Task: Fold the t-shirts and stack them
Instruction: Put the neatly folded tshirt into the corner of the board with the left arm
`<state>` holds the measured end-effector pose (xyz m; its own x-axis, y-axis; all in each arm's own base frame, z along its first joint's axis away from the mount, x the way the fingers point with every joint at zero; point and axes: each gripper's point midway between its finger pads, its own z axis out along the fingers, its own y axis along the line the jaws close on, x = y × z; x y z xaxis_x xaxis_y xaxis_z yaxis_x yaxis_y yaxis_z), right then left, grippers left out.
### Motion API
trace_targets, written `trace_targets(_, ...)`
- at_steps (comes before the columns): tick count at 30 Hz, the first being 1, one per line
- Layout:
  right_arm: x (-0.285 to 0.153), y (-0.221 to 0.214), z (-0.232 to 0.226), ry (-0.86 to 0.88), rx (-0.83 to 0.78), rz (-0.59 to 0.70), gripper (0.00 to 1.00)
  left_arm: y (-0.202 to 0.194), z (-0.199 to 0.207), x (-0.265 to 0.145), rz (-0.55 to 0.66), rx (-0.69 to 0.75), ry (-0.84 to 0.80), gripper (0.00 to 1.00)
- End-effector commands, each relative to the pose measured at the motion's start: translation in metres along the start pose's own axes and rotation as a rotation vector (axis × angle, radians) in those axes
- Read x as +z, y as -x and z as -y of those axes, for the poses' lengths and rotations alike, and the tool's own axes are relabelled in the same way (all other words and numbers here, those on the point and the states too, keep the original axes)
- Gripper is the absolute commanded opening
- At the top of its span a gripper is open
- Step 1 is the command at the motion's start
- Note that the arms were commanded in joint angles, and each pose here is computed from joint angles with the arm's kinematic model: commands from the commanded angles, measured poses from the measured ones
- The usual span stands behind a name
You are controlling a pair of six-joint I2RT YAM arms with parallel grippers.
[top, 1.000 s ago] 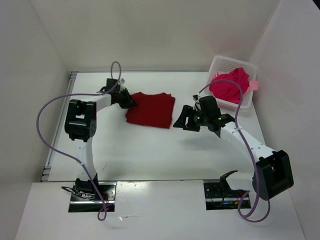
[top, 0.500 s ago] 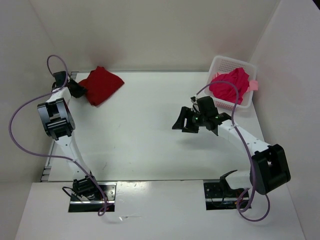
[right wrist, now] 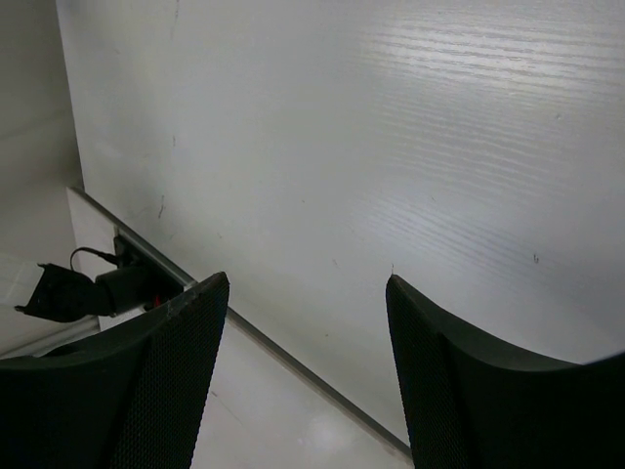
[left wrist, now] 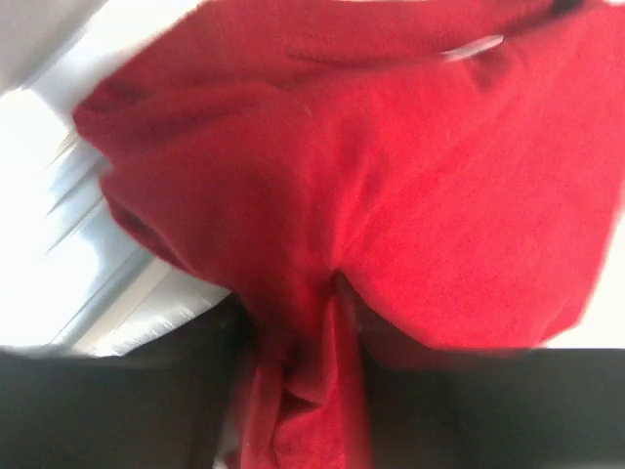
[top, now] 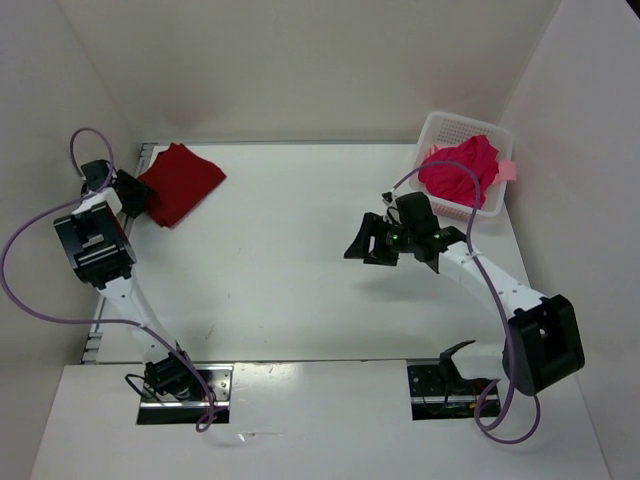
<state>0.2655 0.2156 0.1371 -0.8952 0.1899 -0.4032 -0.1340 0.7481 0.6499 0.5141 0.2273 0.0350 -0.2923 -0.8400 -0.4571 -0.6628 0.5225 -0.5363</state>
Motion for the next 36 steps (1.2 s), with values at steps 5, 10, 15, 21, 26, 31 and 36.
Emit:
trace_targets(5,-0.008,0.0,-0.004,0.022,-0.026,0.01,0.77,0.034,0.01,-0.037,0.124,-0.022,-0.065,1.0)
trace_targets(10,-0.008,0.004,-0.007,0.032,-0.035,0.025,1.0,0.02,0.022,-0.063,0.126,-0.045,-0.118,1.0)
trace_targets(15,-0.011,0.019,-0.013,0.029,-0.061,0.075,1.0,0.018,0.035,-0.102,0.186,-0.047,-0.113,1.0)
trace_targets(21,-0.012,0.059,-0.028,0.012,-0.098,0.166,0.13,0.006,0.038,-0.156,0.259,-0.055,-0.118,1.0)
trace_targets(26,-0.042,0.12,-0.061,0.013,-0.171,0.379,0.14,-0.043,0.097,-0.197,0.234,0.104,-0.219,1.0)
trace_targets(31,-0.135,0.207,-0.091,-0.086,-0.203,0.788,0.3,-0.145,0.156,-0.225,0.056,0.389,-0.352,1.0)
trace_targets(36,-0.154,0.287,0.025,-0.494,0.013,0.87,0.11,-0.275,0.168,-0.252,-0.218,0.644,-0.474,1.0)
